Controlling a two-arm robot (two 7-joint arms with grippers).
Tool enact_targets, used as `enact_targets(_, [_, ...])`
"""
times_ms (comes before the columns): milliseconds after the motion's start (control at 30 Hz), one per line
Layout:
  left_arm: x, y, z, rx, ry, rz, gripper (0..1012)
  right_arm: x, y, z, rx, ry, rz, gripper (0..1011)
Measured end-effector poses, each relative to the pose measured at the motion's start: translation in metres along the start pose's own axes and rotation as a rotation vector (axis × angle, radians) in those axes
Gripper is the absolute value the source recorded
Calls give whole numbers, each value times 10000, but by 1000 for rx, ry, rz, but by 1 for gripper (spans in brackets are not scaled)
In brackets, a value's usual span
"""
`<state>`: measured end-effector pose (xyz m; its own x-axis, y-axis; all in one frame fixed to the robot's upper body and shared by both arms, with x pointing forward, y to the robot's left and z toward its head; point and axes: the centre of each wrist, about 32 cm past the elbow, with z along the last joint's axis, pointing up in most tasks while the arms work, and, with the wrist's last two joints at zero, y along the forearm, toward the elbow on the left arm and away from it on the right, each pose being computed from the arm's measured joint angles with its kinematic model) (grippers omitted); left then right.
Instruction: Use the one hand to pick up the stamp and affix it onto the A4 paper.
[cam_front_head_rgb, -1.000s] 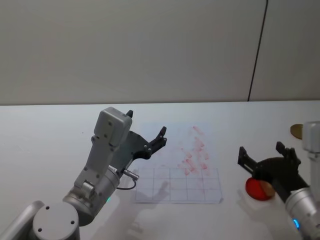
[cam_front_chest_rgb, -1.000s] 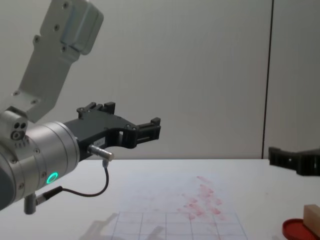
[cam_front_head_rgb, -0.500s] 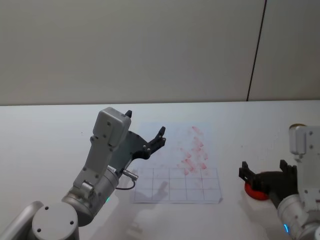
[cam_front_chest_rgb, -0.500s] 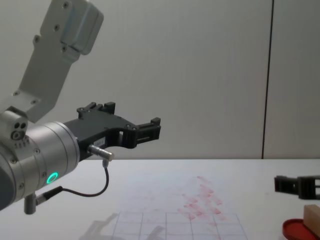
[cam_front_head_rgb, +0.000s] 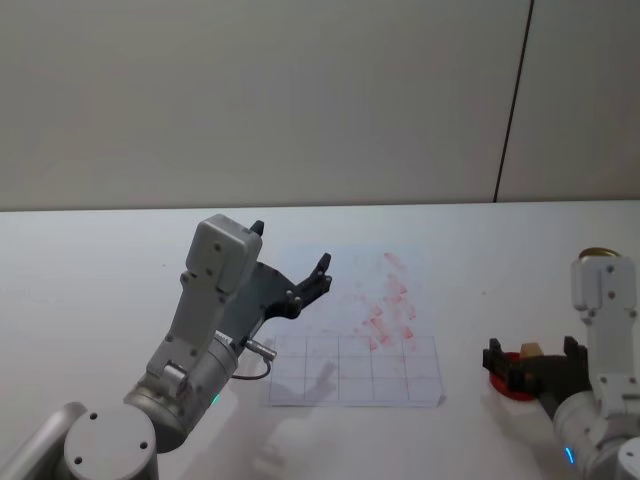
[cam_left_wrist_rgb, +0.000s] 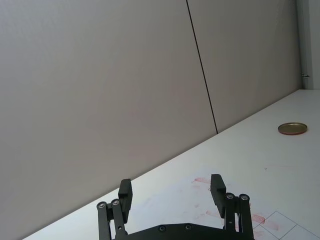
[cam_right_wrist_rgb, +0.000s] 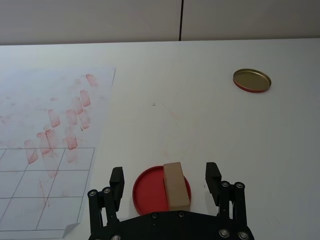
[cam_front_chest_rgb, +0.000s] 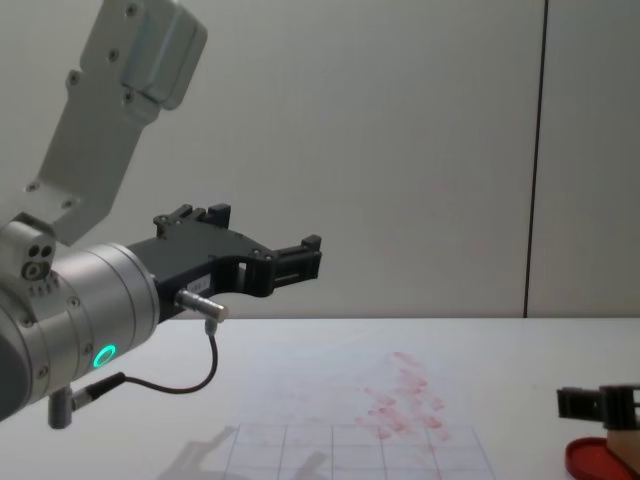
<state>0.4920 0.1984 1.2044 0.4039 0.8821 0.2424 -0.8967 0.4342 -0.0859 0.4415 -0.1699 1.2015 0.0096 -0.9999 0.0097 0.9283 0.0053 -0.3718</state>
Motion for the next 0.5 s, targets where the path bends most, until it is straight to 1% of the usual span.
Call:
enact_targets(100, [0,0,0,0,0,0,993,10,18,-5,-9,0,2,1001])
enact_targets(133, [0,0,0,0,0,0,993,14,23,-6,-12,0,3,985])
enact_targets(233, [0,0,0,0,0,0,993,36,48,-16,-25,1,9,909])
enact_targets(300, [0,0,0,0,0,0,993,46,58,-21,-30,2,12,878])
enact_targets(467, [0,0,0,0,0,0,993,80,81,-34,-47,10,20,718])
enact_targets(500, [0,0,0,0,0,0,993,88,86,-37,-51,12,23,704])
